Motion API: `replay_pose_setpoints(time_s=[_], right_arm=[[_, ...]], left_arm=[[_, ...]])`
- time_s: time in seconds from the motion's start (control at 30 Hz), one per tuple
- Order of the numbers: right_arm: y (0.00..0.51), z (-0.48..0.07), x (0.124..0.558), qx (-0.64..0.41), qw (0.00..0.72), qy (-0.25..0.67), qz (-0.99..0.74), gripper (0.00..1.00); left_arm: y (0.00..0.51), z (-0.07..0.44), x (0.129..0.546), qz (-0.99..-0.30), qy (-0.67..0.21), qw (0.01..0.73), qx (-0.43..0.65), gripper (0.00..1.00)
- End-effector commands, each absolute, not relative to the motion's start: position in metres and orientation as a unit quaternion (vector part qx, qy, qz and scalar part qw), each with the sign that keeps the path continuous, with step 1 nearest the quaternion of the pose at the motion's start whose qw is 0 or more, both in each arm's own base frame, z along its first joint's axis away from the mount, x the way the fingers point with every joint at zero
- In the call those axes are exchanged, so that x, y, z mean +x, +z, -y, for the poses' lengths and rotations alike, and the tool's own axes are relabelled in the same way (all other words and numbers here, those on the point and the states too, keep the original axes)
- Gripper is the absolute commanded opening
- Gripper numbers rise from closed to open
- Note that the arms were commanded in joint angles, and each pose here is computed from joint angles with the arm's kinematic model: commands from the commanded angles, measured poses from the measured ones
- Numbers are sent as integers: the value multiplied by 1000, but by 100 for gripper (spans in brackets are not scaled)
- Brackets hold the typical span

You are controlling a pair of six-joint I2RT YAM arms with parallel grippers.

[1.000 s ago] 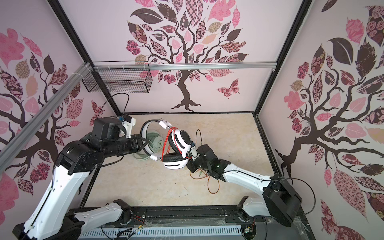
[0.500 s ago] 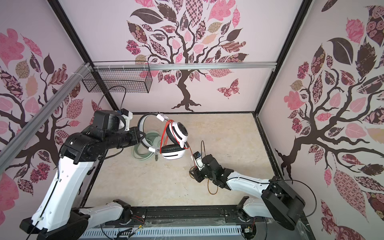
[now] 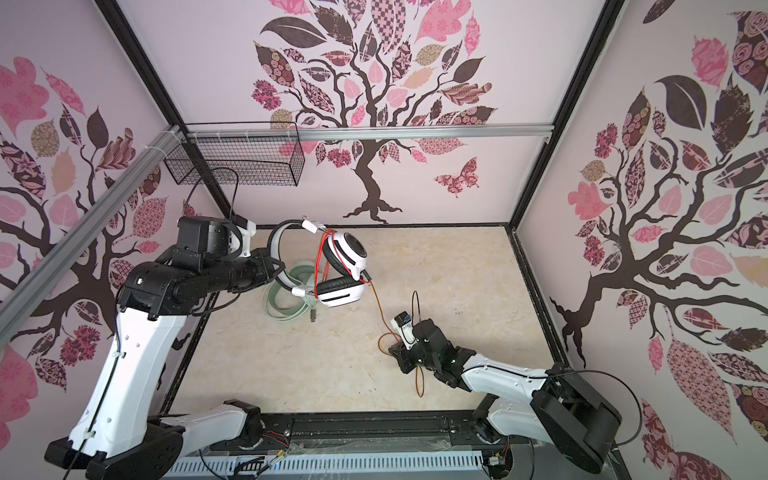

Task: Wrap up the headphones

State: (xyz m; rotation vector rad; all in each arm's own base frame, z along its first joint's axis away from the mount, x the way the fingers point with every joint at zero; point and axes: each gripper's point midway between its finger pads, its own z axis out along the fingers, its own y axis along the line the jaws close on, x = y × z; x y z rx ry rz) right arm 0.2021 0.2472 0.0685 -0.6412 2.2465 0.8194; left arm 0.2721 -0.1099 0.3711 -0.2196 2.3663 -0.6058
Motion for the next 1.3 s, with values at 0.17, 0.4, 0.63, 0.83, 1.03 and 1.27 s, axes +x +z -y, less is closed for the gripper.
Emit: replay_pose_setpoints(time_s=[0.17, 0.4, 0.63, 0.83, 1.03, 1.27], right_arm=[[95, -243, 212, -232, 367, 307, -847, 16], [94, -240, 205, -219, 365, 325, -845, 10], [95, -241, 200, -223, 358, 334, -843, 0], [96, -242, 198, -227, 354, 339, -841, 15], [96, -243, 196, -231, 352, 341, -840, 9], [95, -242, 194, -232, 350, 343, -840, 21]], left_arm=[[407, 111, 278, -881, -258, 388, -79, 0], [411, 108, 284, -878, -256, 393, -90, 0], [412, 109, 287, -878, -259, 392, -90, 0], [412, 110, 286, -878, -262, 391, -91, 0], [413, 111, 286, -877, -265, 390, -91, 0], [415, 111, 286, -876, -267, 391, -91, 0]])
